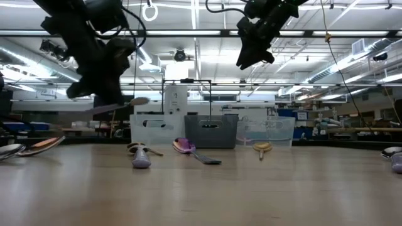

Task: Sort silverware by color (type)
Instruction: Put the top left purple spoon into the left transparent bin

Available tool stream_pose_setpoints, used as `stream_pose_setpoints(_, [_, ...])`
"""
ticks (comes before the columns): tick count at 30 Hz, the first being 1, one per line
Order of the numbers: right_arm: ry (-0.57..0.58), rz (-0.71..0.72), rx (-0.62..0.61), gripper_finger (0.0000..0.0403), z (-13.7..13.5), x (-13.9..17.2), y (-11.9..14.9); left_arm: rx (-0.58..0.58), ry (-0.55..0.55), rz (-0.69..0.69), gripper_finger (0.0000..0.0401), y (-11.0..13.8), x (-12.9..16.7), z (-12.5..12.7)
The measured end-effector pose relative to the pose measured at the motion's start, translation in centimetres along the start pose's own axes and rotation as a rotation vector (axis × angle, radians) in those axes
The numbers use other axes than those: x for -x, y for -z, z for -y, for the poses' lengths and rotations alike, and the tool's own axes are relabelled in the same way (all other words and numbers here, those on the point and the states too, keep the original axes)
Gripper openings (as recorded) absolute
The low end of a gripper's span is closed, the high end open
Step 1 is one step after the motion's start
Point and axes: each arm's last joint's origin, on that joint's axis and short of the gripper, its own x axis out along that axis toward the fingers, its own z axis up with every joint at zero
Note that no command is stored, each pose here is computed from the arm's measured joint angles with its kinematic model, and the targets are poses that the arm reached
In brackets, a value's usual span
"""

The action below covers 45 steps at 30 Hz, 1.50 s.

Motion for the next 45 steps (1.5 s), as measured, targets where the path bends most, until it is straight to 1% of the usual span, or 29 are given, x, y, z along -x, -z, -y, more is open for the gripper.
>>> stream_pose_setpoints(3, [-0.006, 0.008, 0.006, 0.0125, -0.3, 0.0, 0.0, -0.017, 0.100, 0.108, 0.0047, -1.4, 0.1, 0.7])
stream_pose_setpoints(5, [-0.010, 0.020, -0.002, 0.0125, -0.5, -0.1, -0.1, -0.017, 0.147, 0.174, 0.0047, -2.3, 0.3, 1.0])
stream_pose_setpoints(8, [-0.010, 0.038, 0.006, 0.0125, -1.1, -0.2, -0.2, 0.009, 0.184, 0.273, 0.0047, -3.7, 0.6, 0.8])
stream_pose_setpoints(11, [-0.012, 0.054, 0.023, 0.0125, -1.8, -0.3, -0.3, 0.016, 0.182, 0.336, 0.0047, -4.9, 0.8, 0.3])
stream_pose_setpoints(16, [-0.016, 0.088, 0.047, 0.0125, -2.6, -0.3, -0.5, -0.023, 0.105, 0.346, 0.0047, -7.4, 0.6, 0.1])
stream_pose_setpoints(21, [-0.024, 0.105, 0.053, 0.0125, -2.9, -0.3, -0.6, -0.078, 0.006, 0.271, 0.0047, -10.1, -0.8, 0.0])
stream_pose_setpoints(25, [-0.020, 0.088, 0.049, 0.0125, -2.8, -0.4, -0.5, -0.139, -0.012, 0.232, 0.0047, -12.7, -1.2, 1.0])
stream_pose_setpoints(28, [-0.022, 0.075, 0.044, 0.0125, -2.9, -0.4, -0.3, -0.183, -0.066, 0.167, 0.0047, -14.1, -1.9, 1.3])
stream_pose_setpoints(32, [-0.029, 0.074, 0.032, 0.0125, -3.1, -0.4, -0.3, -0.212, -0.121, 0.117, 0.0047, -16.0, -2.7, 0.9])
stream_pose_setpoints(36, [-0.041, 0.078, 0.043, 0.0125, -3.6, -0.5, -0.3, -0.205, -0.185, 0.047, 0.0047, -16.6, -4.3, -0.8])
stream_pose_setpoints(40, [-0.043, 0.077, 0.053, 0.0125, -4.0, -0.5, -0.2, -0.217, -0.245, -0.045, 0.0047, -16.5, -6.0, -2.7])
stream_pose_setpoints(45, [-0.033, 0.085, 0.065, 0.0125, -4.4, -0.5, -0.1, -0.234, -0.280, -0.105, 0.0047, -16.2, -8.0, -3.6])
